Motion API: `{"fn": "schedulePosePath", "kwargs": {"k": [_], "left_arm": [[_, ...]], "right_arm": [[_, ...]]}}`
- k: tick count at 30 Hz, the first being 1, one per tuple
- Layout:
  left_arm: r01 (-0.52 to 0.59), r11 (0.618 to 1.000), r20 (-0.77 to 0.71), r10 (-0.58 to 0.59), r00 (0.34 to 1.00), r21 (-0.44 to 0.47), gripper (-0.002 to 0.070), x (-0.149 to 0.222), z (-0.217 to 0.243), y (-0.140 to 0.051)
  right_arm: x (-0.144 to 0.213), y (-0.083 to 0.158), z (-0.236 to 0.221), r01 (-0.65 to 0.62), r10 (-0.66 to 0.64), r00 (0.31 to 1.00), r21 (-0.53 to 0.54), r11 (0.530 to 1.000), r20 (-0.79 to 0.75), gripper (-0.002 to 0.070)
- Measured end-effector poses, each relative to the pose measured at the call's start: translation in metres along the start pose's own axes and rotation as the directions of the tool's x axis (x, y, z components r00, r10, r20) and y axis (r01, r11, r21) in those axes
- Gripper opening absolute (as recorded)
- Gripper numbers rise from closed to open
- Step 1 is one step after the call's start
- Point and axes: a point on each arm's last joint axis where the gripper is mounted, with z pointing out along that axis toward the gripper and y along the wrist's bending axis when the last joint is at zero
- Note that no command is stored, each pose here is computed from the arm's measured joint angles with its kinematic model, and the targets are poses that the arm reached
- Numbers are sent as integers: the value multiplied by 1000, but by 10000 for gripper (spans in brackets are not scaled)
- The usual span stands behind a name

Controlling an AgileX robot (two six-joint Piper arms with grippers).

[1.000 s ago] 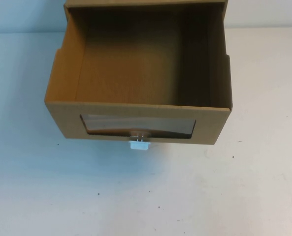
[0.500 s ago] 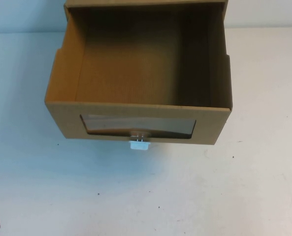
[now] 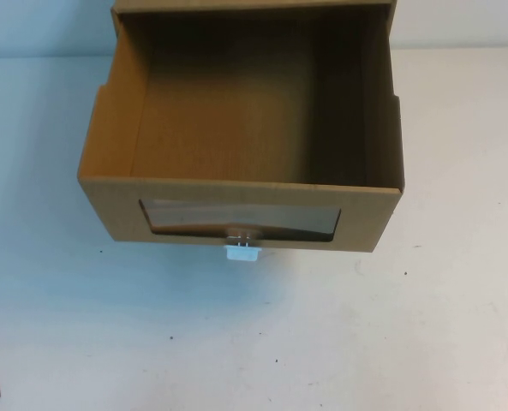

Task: Open the shoe box
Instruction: 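Pull the top drawer of the cardboard box fully open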

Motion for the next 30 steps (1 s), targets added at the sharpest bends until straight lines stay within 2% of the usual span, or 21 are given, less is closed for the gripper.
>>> {"fn": "schedulePosePath", "kwargs": {"k": [11, 15, 17, 20, 26, 30], "left_arm": [[0, 1000, 0, 0, 1000, 0, -6, 0, 0, 0], [0, 1000, 0, 0, 1000, 0, -6, 0, 0, 0], [0, 1000, 0, 0, 1000, 0, -6, 0, 0, 0], [0, 1000, 0, 0, 1000, 0, -5, 0, 0, 0], [0, 1000, 0, 0, 1000, 0, -5, 0, 0, 0], [0, 1000, 0, 0, 1000, 0, -5, 0, 0, 0]], "right_arm": [[-1, -2, -3, -11, 10, 999, 13, 1000, 32, -13], [-1, -3, -11, -177, 174, 981, 27, 984, 90, -13], [-3, -2, -17, -310, 303, 941, 26, 950, 150, -13], [-8, -2, -30, -454, 429, 860, 29, 891, 277, -14], [-21, 0, -46, -589, 471, 727, 101, 802, 500, -13], [-26, 1, -49, -649, 493, 666, 110, 753, 560, -13]]}}
